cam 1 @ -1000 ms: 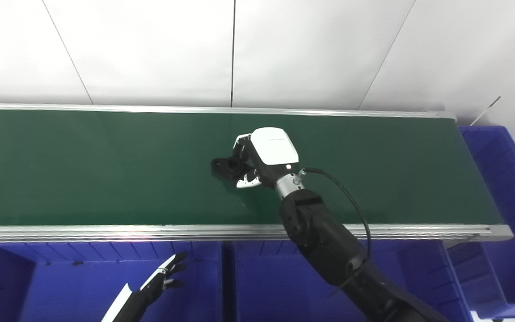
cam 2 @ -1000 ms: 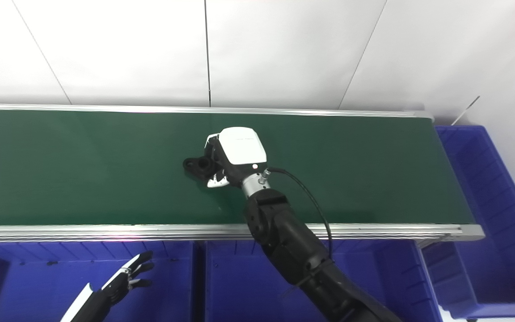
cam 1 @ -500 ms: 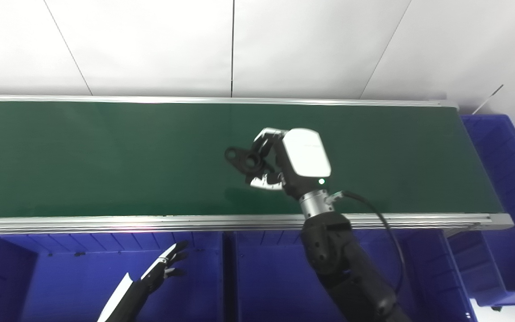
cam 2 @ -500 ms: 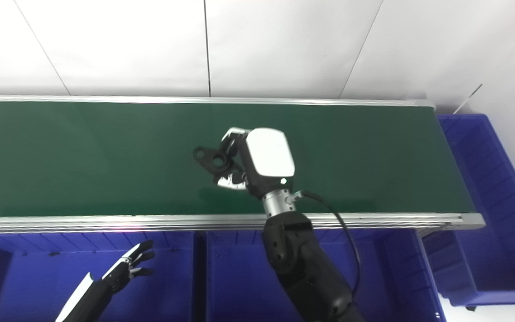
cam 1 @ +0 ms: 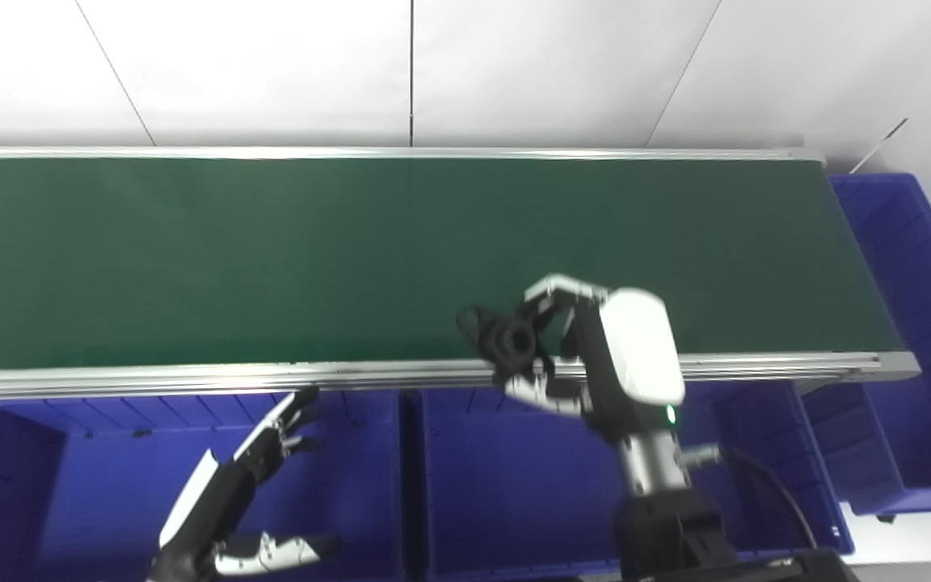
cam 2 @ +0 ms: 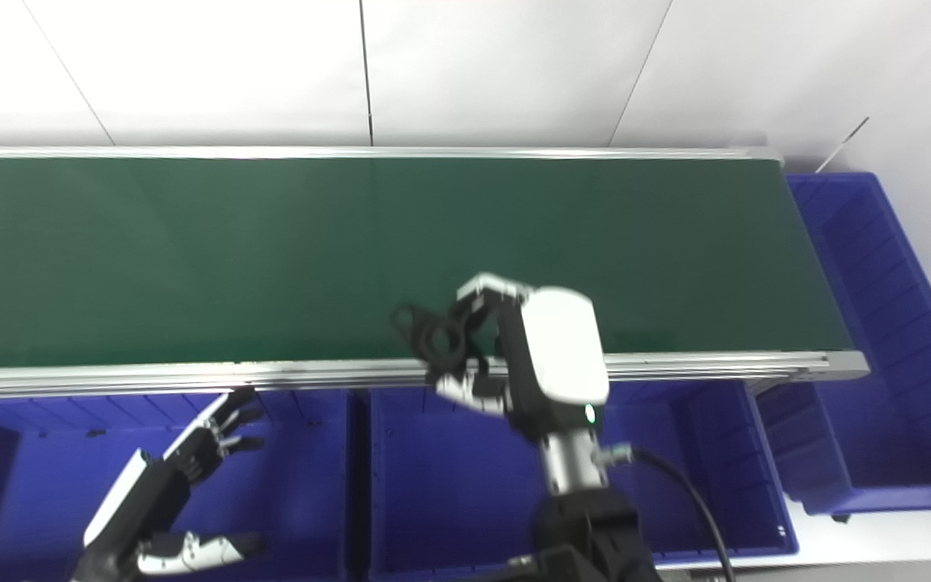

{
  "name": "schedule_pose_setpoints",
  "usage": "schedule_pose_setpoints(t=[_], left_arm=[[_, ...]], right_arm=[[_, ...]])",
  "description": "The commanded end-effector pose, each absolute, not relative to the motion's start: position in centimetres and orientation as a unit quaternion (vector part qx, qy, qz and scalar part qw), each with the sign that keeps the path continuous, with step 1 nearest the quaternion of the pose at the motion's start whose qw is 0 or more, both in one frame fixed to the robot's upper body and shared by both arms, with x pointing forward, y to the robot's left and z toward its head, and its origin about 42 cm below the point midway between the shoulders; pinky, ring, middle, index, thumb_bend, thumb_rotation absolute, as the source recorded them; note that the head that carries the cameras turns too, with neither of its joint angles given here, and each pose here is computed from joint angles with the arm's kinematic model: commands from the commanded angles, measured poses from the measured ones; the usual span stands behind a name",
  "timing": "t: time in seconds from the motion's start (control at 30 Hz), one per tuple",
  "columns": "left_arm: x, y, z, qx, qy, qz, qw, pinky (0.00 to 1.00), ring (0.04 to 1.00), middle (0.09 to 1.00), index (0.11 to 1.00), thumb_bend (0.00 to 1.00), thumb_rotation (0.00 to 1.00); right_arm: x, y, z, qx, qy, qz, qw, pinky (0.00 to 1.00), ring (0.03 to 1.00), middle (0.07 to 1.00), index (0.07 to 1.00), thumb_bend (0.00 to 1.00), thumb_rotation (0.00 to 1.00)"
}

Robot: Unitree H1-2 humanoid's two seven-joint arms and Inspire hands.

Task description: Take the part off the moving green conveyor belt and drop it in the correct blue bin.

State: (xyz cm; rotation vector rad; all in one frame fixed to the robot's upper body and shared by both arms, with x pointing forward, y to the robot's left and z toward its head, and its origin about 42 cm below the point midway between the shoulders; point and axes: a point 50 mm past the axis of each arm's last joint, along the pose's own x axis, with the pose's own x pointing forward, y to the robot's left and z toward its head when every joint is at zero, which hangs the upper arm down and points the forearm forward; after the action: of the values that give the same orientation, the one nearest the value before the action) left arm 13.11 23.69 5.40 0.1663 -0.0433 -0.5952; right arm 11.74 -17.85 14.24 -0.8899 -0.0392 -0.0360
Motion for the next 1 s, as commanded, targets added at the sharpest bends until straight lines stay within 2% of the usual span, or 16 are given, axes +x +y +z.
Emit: schedule_pose_setpoints(t=[0.0,0.13,0.23,0.4,0.57,0.6,0.67,0.7,0.73,0.77,0.83,0.87,0.9,0.97], left_arm=[[13.8,23.7,6.0,0.075,-0.048,-0.296,0.951,0.83,0.876,0.911,0.925,0.88,0.62],[14.7,23.6,5.8,0.071,-0.052,-0.299,0.950,0.84,0.878,0.910,0.926,0.89,0.61],[15.1,23.7,5.7,0.070,-0.053,-0.301,0.949,0.85,0.880,0.912,0.926,0.90,0.60],[15.5,23.7,5.5,0.076,-0.051,-0.302,0.949,0.84,0.880,0.912,0.919,0.90,0.61],[15.6,23.7,5.3,0.072,-0.049,-0.300,0.950,0.83,0.873,0.905,0.914,0.90,0.60],[15.6,23.7,5.2,0.074,-0.048,-0.300,0.950,0.83,0.874,0.906,0.914,0.90,0.61],[15.6,23.7,5.2,0.078,-0.047,-0.300,0.950,0.83,0.875,0.907,0.916,0.90,0.61],[15.6,23.7,5.2,0.080,-0.047,-0.300,0.949,0.82,0.872,0.908,0.918,0.89,0.61],[15.6,23.7,5.2,0.080,-0.046,-0.299,0.950,0.82,0.871,0.908,0.918,0.89,0.62],[15.6,23.7,5.1,0.078,-0.045,-0.298,0.950,0.82,0.870,0.906,0.918,0.89,0.62],[15.5,23.7,5.0,0.075,-0.044,-0.296,0.951,0.82,0.866,0.900,0.914,0.89,0.61],[15.5,23.7,5.0,0.075,-0.043,-0.295,0.951,0.83,0.866,0.899,0.914,0.89,0.61],[15.4,23.7,4.9,0.075,-0.042,-0.296,0.951,0.83,0.866,0.899,0.914,0.89,0.61],[15.4,23.7,4.9,0.074,-0.042,-0.297,0.951,0.83,0.869,0.902,0.916,0.88,0.60]], right_arm=[[10.6,-18.1,14.7,-0.420,-0.047,-0.017,0.906,0.18,0.253,0.472,0.485,0.53,0.00],[8.6,-19.1,12.5,-0.426,0.014,0.011,0.905,0.15,0.219,0.470,0.485,0.53,0.00],[8.1,-19.5,11.3,-0.424,0.050,0.024,0.904,0.20,0.271,0.472,0.486,0.53,0.00],[8.1,-19.9,9.1,-0.432,0.105,0.048,0.895,0.19,0.265,0.472,0.487,0.53,0.00],[9.3,-19.7,7.2,-0.444,0.133,0.072,0.883,0.22,0.289,0.474,0.489,0.53,0.00],[9.7,-19.7,6.9,-0.453,0.148,0.082,0.876,0.26,0.345,0.479,0.491,0.52,0.00],[10.2,-19.6,6.5,-0.464,0.181,0.104,0.861,0.31,0.397,0.484,0.492,0.52,0.00],[10.4,-19.5,6.4,-0.466,0.197,0.115,0.855,0.42,0.537,0.619,0.659,0.56,0.15],[10.5,-19.5,6.3,-0.467,0.210,0.130,0.849,0.46,0.585,0.665,0.716,0.57,0.20],[10.4,-19.5,6.2,-0.465,0.218,0.140,0.846,0.59,0.705,0.763,0.789,0.62,0.29],[10.3,-19.6,6.3,-0.462,0.221,0.144,0.847,0.76,0.845,0.874,0.872,0.68,0.40],[10.2,-19.6,6.4,-0.459,0.211,0.136,0.852,0.83,0.892,0.907,0.896,0.72,0.45],[10.0,-19.6,6.6,-0.456,0.198,0.127,0.858,0.84,0.896,0.910,0.898,0.72,0.45],[9.4,-19.4,7.2,-0.445,0.171,0.110,0.872,0.88,0.927,0.938,0.919,0.75,0.54]])
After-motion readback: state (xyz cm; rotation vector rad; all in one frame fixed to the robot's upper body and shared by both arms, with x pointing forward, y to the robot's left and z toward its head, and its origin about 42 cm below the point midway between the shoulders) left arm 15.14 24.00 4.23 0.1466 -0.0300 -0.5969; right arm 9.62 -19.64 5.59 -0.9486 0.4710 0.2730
